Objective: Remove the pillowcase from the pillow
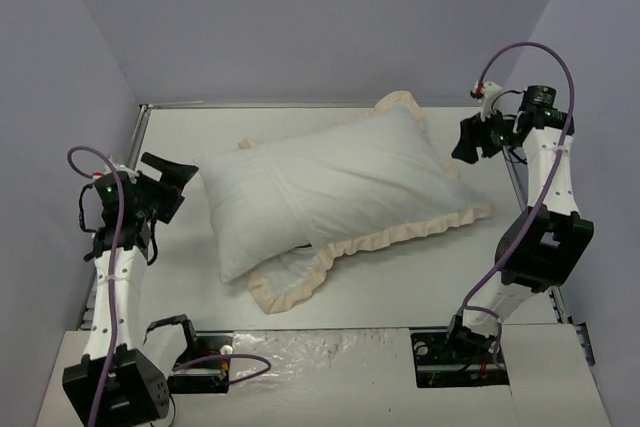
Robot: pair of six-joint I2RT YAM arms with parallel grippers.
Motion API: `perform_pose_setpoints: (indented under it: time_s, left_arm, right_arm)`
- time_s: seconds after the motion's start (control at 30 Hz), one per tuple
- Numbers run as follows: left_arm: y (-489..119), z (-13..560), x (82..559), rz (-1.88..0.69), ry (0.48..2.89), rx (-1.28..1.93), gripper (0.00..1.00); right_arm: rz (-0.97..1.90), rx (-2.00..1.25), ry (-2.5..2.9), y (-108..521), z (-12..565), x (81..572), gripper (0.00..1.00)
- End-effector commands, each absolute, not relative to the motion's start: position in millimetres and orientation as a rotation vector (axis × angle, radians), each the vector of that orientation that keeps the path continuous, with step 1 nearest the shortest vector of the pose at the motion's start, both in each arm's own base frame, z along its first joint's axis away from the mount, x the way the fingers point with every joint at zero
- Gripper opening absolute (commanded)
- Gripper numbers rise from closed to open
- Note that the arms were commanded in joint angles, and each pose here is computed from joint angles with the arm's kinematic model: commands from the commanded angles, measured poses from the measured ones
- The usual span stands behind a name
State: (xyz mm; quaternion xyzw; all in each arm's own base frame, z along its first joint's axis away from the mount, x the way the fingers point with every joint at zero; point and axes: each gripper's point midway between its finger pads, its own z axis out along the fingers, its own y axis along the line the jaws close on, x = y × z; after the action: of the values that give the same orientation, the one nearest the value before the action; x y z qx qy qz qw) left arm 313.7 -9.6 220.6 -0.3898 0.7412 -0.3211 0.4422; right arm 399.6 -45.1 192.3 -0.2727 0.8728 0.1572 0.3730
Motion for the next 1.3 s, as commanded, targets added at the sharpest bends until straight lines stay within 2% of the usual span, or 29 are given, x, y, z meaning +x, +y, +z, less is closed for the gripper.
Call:
perform_pose_setpoints:
  time_s: [0.0, 0.07, 0.13, 0.17, 0.23, 0.27, 0.4, 0.53, 0.57, 0.77, 0.93, 1.03, 1.07, 1.1, 1.13, 1.2, 1.23, 1.27]
  left_arm:
    - [-13, 220, 337, -0.775, 1.899, -0.961, 0.97]
    - [-21, 219, 346, -0.742, 1.963, -0.931, 0.97]
    - [-25, 203, 357, -0.690, 2.019, -0.954, 0.97]
    - [-25, 205, 363, -0.677, 2.018, -0.957, 0.96]
    - [-26, 196, 376, -0.674, 2.020, -0.973, 0.96]
    - [-27, 187, 381, -0.683, 2.029, -1.001, 0.96]
    - [-36, 176, 397, -0.721, 2.043, -0.994, 0.96]
    - [-50, 164, 405, -0.743, 2.102, -0.950, 0.96]
    - [-52, 159, 406, -0.743, 2.119, -0.948, 0.96]
    - [-55, 154, 408, -0.742, 2.144, -0.896, 0.96]
    - [-64, 154, 413, -0.794, 2.155, -0.856, 0.96]
    - [-70, 152, 414, -0.816, 2.158, -0.839, 0.96]
    - [-72, 150, 415, -0.819, 2.164, -0.840, 0.97]
    - [-74, 150, 416, -0.825, 2.160, -0.832, 0.98]
    - [-78, 147, 416, -0.835, 2.166, -0.831, 0.99]
    - [-82, 148, 418, -0.852, 2.155, -0.814, 1.00]
    - [-84, 151, 418, -0.863, 2.144, -0.815, 1.00]
    - [-87, 155, 422, -0.877, 2.115, -0.795, 1.00]
  right_arm:
    - [0.532, -0.481, 2.238, -16, 217, 434, 0.60]
    - [0.469, -0.412, 2.250, 0, 223, 460, 0.61]
    - [0.442, -0.204, 2.196, 15, 244, 492, 0.69]
    - [0.323, -0.060, 2.197, 2, 243, 505, 0.80]
    - [0.354, 0.110, 2.129, 11, 251, 525, 0.91]
    - [0.368, 0.173, 2.115, 13, 248, 532, 1.00]
    - [0.561, 0.436, 1.946, 25, 254, 570, 1.00]
    - [0.562, 0.522, 1.835, 26, 251, 608, 1.00]
    - [0.552, 0.555, 1.865, 26, 225, 619, 1.00]
    - [0.537, 0.646, 1.922, 33, 159, 654, 1.00]
    - [0.604, 0.670, 2.009, 51, 111, 654, 0.99]
    - [0.685, 0.689, 2.074, 64, 85, 644, 0.90]
    - [0.748, 0.674, 2.102, 74, 77, 636, 0.76]
    - [0.785, 0.661, 2.110, 79, 75, 632, 0.68]
    - [0.826, 0.622, 2.063, 83, 91, 635, 0.48]
    - [0.918, 0.592, 2.051, 92, 97, 623, 0.28]
    - [0.944, 0.556, 2.021, 94, 116, 620, 0.10]
    - [1.001, 0.495, 1.988, 99, 132, 617, 0.03]
